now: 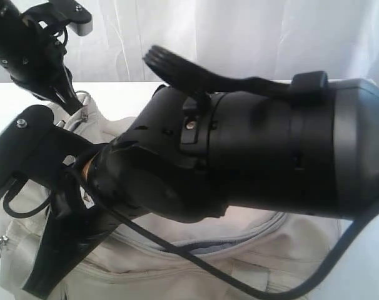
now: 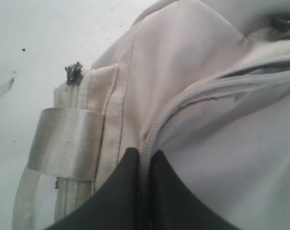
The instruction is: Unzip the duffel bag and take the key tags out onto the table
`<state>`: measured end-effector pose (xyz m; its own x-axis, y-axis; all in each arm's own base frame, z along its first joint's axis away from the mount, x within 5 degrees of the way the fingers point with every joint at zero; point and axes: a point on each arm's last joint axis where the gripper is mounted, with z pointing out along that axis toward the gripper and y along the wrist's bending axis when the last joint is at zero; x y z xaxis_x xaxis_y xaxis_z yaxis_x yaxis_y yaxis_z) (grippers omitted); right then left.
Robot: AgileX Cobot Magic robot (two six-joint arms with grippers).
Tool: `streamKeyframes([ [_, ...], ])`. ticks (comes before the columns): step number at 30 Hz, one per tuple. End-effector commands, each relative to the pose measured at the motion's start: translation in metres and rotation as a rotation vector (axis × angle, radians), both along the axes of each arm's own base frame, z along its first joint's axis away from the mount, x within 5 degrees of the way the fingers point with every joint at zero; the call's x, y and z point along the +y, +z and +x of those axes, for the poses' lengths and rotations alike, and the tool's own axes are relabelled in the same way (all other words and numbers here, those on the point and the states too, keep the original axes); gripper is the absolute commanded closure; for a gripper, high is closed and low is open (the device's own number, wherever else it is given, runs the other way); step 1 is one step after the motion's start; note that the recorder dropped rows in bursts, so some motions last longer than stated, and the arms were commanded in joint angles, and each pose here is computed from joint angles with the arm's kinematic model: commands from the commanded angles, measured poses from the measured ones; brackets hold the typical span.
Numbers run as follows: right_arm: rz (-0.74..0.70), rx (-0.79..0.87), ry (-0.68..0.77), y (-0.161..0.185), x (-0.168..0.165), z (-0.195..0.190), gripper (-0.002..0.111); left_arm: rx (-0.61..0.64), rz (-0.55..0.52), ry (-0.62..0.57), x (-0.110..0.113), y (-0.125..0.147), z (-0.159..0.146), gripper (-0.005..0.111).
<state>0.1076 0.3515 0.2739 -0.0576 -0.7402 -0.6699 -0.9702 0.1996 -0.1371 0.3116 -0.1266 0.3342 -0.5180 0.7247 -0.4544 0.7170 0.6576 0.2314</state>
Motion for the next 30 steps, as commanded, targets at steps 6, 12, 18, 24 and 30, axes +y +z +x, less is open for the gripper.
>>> streamKeyframes([
  [6,-0.04,0.023,0.002,-0.002,-0.002,-0.005,0.108,-0.086,-0.009,0.08,0.015,-0.005,0.049,0.107],
  [12,-0.048,0.001,0.029,-0.001,-0.002,-0.005,0.103,-0.098,-0.027,0.116,0.018,-0.004,0.051,0.097],
  [18,-0.015,-0.01,0.029,0.012,-0.008,-0.007,0.054,-0.047,-0.015,0.13,0.024,0.011,0.032,0.028],
  [24,0.064,-0.039,0.022,0.064,-0.037,-0.014,0.046,-0.059,-0.114,0.199,0.034,0.058,-0.013,0.029],
  [30,0.021,-0.115,-0.002,0.106,-0.09,-0.022,0.052,0.003,-0.204,0.132,0.043,0.086,-0.085,0.086],
])
